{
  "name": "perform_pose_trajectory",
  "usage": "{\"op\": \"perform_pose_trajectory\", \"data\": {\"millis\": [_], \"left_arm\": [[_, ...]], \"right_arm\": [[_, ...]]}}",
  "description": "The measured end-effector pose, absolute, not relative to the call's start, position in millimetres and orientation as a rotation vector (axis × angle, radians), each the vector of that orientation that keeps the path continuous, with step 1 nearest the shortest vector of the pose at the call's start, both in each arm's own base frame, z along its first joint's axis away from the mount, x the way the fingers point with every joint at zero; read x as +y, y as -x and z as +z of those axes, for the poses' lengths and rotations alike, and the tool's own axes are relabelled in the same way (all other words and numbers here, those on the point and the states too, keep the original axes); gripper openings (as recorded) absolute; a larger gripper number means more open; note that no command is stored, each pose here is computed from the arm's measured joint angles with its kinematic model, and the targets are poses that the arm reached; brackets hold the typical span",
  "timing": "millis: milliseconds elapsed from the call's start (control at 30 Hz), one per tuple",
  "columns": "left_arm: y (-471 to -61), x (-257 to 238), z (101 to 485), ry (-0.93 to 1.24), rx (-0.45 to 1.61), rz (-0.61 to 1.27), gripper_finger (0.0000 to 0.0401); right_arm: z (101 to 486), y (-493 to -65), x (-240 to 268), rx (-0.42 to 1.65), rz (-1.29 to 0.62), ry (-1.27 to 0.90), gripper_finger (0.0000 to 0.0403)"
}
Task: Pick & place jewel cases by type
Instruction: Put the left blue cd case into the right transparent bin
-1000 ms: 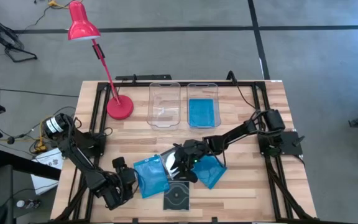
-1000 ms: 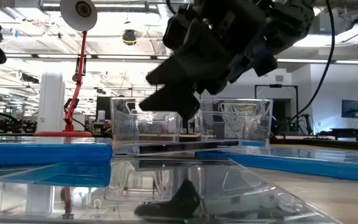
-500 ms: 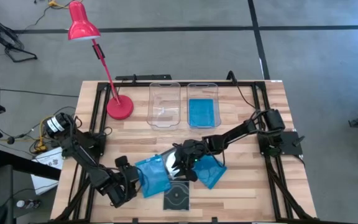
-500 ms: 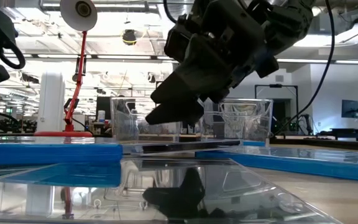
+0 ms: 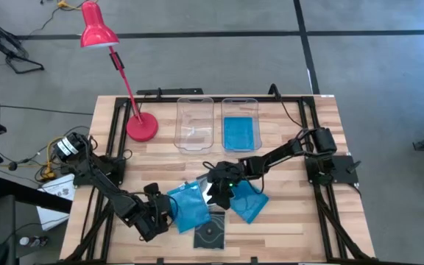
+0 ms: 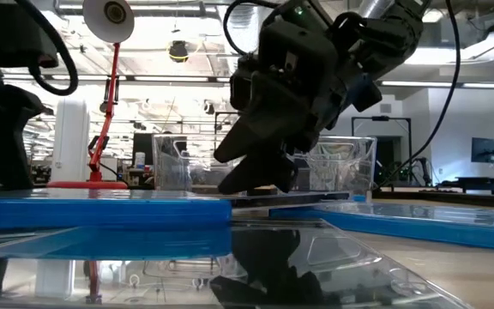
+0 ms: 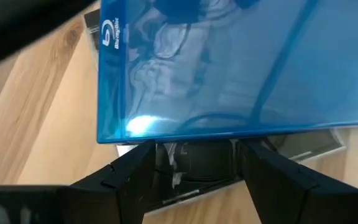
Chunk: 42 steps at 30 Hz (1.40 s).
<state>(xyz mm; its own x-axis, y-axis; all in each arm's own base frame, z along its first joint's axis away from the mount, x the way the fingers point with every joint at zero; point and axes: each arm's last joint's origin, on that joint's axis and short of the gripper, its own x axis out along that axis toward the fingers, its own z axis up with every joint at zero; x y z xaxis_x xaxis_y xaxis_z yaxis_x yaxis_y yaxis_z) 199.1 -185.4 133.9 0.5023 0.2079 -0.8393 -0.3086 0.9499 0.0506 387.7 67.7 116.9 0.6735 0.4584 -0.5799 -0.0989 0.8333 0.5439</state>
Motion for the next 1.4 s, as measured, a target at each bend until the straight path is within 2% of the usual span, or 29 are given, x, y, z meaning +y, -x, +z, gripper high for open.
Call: {"op": "perform_pose_trajectory", "data": {"millis": [433, 933, 1400], "left_arm": [[-228, -184, 115, 0.132, 0.969, 0.261, 0.0226], [-228, -185, 115, 0.134, 0.997, 0.212, 0.0226], [-236, -180, 116, 0.104, 0.978, 0.184, 0.0226]], "right_arm": [[115, -384, 67, 0.839, 0.288, -0.581, 0.0221], [109, -373, 69, 0.994, 0.213, -0.609, 0.0220], [122, -368, 69, 0.984, 0.156, -0.618, 0.0221]]}}
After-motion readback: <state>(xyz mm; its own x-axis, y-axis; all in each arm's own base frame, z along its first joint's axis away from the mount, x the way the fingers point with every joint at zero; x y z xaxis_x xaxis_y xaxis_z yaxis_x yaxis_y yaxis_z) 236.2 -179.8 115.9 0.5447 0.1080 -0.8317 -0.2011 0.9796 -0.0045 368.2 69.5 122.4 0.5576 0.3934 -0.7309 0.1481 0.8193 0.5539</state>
